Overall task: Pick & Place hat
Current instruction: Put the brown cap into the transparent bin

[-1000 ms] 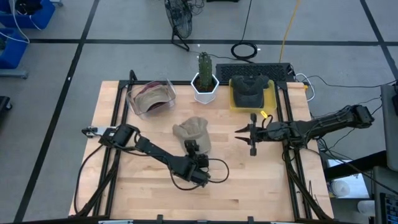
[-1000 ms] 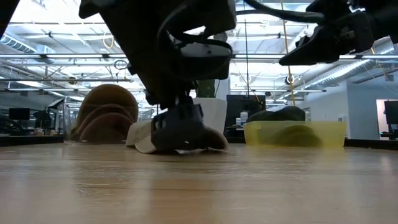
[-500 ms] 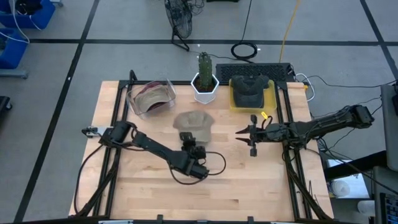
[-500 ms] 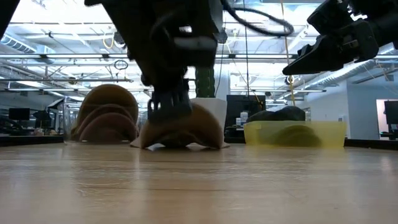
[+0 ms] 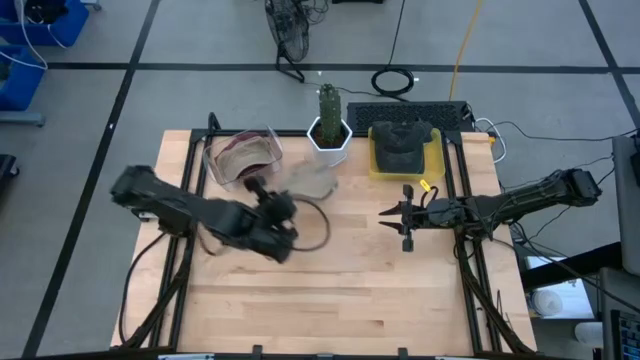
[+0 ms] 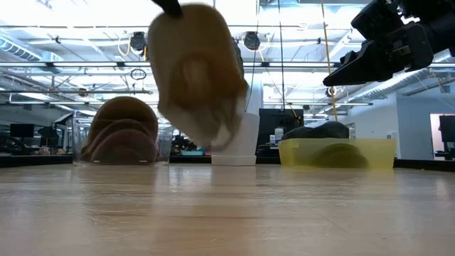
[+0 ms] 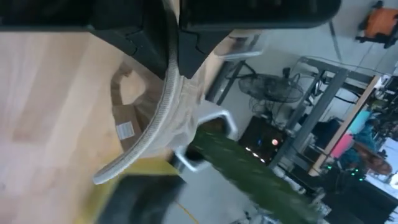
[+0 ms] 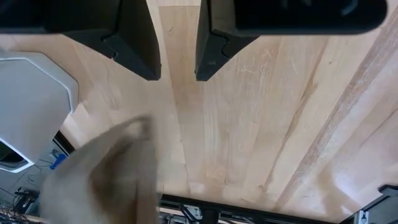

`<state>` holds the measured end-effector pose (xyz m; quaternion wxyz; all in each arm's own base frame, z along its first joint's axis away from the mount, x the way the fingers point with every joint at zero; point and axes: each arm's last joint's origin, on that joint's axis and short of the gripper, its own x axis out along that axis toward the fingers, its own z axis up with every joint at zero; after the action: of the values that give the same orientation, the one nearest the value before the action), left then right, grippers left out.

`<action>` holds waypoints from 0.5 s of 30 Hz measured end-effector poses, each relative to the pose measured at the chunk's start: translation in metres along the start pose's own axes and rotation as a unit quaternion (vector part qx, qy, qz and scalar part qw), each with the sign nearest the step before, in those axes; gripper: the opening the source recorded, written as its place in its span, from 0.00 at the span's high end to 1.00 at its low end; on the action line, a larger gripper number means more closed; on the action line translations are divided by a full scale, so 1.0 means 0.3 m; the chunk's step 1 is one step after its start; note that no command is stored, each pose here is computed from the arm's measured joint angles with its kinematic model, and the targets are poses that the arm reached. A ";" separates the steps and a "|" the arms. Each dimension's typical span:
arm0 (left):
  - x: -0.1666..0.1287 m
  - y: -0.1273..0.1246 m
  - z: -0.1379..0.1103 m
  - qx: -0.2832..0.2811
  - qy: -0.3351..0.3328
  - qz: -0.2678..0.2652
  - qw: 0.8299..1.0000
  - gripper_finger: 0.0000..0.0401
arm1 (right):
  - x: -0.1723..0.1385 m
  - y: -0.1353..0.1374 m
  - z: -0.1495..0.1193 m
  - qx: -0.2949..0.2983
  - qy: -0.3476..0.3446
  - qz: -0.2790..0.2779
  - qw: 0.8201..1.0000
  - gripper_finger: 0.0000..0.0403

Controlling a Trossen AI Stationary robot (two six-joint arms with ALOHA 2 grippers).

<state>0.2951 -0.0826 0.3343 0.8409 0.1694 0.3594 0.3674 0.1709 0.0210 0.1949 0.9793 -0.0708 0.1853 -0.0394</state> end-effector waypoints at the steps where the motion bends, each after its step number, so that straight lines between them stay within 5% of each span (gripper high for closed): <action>1: -0.020 0.037 0.002 -0.010 -0.007 0.000 1.000 0.97 | 0.000 0.000 0.000 0.000 0.000 0.000 1.000 0.78; 7: -0.105 0.202 -0.007 -0.029 -0.037 -0.007 0.999 0.97 | 0.000 0.000 0.000 0.000 0.000 0.000 1.000 0.78; 15: -0.151 0.302 -0.039 -0.017 -0.038 -0.013 0.999 0.97 | 0.000 0.000 0.000 -0.001 0.000 0.000 1.000 0.78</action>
<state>0.2203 -0.0548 0.3978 0.8614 0.1644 0.3226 0.3561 0.1709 0.0211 0.1948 0.9792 -0.0716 0.1857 -0.0389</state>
